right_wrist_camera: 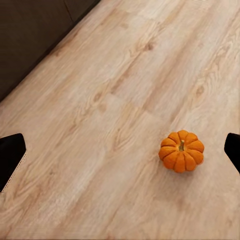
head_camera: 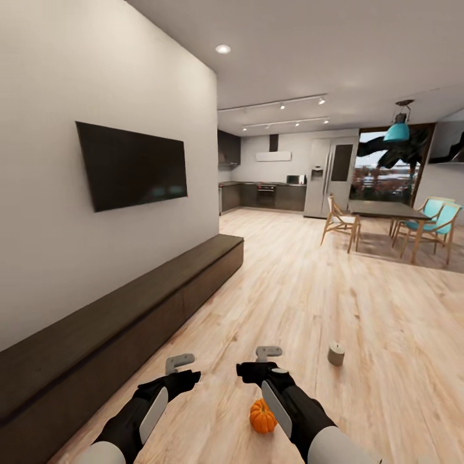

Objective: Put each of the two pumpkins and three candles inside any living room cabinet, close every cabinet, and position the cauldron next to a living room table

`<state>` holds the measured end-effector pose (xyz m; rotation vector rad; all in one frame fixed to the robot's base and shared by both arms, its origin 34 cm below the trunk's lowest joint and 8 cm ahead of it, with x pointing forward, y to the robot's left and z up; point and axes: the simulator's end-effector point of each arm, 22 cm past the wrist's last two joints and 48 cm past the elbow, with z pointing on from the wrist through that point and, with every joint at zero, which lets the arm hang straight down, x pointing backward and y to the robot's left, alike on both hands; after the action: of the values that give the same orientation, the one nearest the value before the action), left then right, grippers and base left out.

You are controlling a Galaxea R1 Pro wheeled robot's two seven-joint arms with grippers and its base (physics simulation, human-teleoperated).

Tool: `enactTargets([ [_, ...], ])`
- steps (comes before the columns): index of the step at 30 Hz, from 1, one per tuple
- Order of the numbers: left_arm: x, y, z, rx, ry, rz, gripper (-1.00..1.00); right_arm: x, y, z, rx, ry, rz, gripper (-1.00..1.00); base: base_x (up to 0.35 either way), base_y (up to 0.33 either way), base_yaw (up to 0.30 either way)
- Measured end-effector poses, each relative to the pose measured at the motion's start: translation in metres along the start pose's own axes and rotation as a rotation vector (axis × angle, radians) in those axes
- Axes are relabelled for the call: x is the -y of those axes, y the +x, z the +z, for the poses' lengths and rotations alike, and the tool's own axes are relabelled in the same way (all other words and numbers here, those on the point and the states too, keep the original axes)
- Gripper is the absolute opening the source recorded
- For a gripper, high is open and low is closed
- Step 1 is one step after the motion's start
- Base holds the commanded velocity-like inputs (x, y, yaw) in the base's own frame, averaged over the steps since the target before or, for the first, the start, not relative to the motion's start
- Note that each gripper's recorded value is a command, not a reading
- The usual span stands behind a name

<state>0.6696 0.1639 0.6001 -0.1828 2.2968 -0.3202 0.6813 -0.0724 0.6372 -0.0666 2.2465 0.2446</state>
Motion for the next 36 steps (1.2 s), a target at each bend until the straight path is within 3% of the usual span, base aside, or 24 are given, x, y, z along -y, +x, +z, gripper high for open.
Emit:
enactTargets([
  [25,0.0,-0.0002,0.0001,0.0,0.0,-0.001,1.0,0.0005,0.0001,0.0002,-0.002,0.002,0.001,1.0,0.025,0.049,0.275],
  [36,-0.0004,0.0,0.0001,0.0,-0.001,-0.001,1.0,0.0044,0.0081,0.0002,-0.037,0.009,-0.006,1.0,0.0,0.0,0.275],
])
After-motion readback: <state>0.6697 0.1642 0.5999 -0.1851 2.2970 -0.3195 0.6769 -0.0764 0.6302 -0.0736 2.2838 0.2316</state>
